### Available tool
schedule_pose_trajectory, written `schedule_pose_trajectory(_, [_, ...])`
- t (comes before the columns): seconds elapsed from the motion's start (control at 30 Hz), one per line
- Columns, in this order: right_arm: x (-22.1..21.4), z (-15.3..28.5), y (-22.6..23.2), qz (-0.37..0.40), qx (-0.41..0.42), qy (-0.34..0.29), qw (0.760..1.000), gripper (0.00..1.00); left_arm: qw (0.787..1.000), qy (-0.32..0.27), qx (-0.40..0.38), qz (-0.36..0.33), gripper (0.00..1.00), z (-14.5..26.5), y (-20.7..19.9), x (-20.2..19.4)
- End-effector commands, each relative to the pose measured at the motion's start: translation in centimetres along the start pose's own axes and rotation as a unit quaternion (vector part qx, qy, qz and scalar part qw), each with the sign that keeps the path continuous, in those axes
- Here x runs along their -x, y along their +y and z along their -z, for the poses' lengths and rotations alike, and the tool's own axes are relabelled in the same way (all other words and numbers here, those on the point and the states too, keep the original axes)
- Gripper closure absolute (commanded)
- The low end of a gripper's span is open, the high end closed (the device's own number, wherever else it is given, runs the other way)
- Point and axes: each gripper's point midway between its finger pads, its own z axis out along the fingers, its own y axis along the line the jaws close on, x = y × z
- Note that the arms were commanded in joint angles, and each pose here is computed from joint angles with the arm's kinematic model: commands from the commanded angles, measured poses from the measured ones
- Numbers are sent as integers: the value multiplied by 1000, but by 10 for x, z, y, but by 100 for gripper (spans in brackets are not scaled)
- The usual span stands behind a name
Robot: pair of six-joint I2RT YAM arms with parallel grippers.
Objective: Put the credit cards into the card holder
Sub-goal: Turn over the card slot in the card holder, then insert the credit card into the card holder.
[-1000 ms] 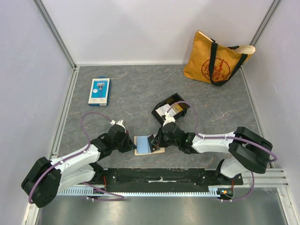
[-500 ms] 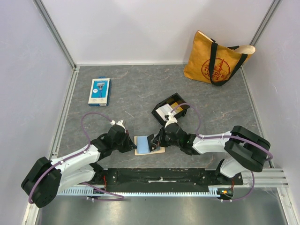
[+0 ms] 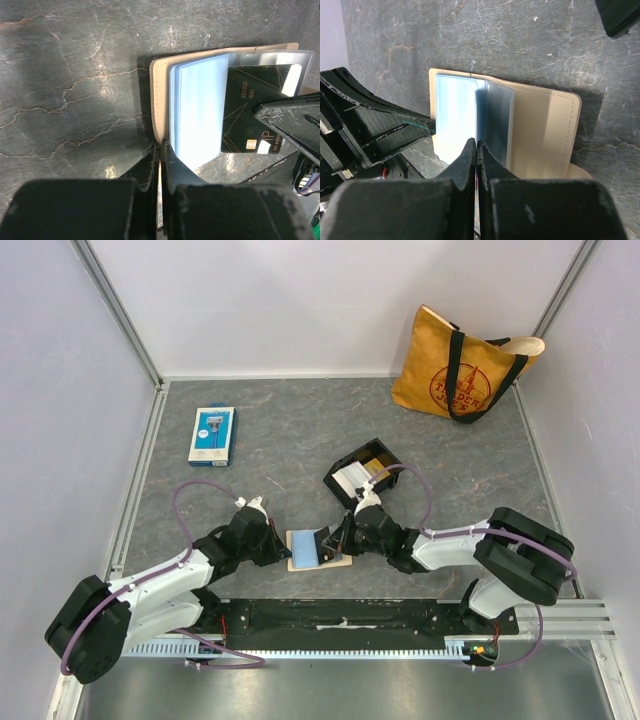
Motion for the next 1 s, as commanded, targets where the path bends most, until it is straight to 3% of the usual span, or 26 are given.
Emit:
schedule_pose_trajectory(0.0, [0, -4, 5, -15, 22, -1, 1000, 100, 1000, 5, 4, 12, 98, -1, 5, -5])
schedule_pose_trajectory(0.43, [6, -10, -9, 0, 10, -6, 1000, 100, 1000, 6, 5, 3, 98, -1, 6, -6])
schedule_pose_trajectory(0.63, [5, -16, -14, 34, 6, 24, 999, 100, 1000, 7, 6, -4, 98, -1, 7, -7])
schedule_pose_trajectory(0.97, [-21, -19, 1, 1, 40, 60, 997, 100, 1000, 6, 8, 7, 98, -3, 8, -7])
